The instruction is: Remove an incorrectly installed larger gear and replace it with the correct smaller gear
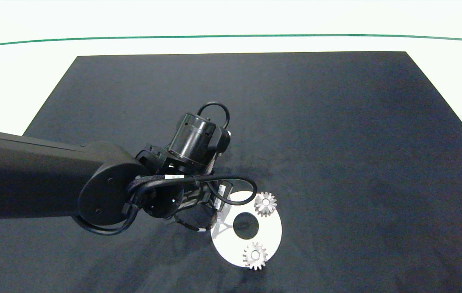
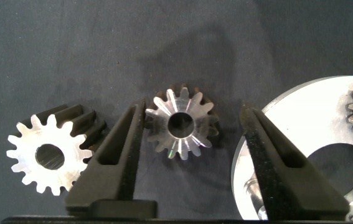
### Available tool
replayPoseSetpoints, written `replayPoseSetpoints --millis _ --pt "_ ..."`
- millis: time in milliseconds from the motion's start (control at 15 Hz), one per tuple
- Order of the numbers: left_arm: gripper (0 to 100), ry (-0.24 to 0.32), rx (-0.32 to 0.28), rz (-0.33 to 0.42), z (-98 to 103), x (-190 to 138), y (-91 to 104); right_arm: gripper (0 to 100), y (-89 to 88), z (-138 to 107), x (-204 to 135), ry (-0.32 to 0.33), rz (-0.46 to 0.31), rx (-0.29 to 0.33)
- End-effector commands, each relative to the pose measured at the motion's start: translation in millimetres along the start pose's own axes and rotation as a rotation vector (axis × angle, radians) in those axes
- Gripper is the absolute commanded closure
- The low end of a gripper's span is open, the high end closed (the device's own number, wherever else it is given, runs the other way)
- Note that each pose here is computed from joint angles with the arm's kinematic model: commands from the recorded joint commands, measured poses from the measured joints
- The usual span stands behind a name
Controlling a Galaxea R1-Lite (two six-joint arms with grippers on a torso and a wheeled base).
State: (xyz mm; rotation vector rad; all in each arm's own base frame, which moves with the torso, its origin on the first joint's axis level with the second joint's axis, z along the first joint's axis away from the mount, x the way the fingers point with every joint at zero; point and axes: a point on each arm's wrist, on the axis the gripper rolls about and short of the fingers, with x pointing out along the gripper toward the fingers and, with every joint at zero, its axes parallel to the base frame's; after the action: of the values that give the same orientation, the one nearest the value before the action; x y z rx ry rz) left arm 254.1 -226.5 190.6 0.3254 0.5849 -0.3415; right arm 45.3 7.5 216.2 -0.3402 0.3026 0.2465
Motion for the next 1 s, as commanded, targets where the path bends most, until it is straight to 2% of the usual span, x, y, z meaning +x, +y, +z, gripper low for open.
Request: replayPoseSetpoints --millis 67,800,1000 --pt "47 0.008 0.004 0.002 -1.3 2.6 -1.1 0 0.1 0.0 0.3 0.001 0.003 -0.003" --pt "70 0.018 0.011 0.014 -3.0 4.4 1.2 0 0.1 0.0 0.0 0.0 0.002 -0.003" --pt "75 -0.002 0.0 0.016 0.7 -2.9 4.6 0 0.1 0.0 0.3 0.001 0.003 -0.003"
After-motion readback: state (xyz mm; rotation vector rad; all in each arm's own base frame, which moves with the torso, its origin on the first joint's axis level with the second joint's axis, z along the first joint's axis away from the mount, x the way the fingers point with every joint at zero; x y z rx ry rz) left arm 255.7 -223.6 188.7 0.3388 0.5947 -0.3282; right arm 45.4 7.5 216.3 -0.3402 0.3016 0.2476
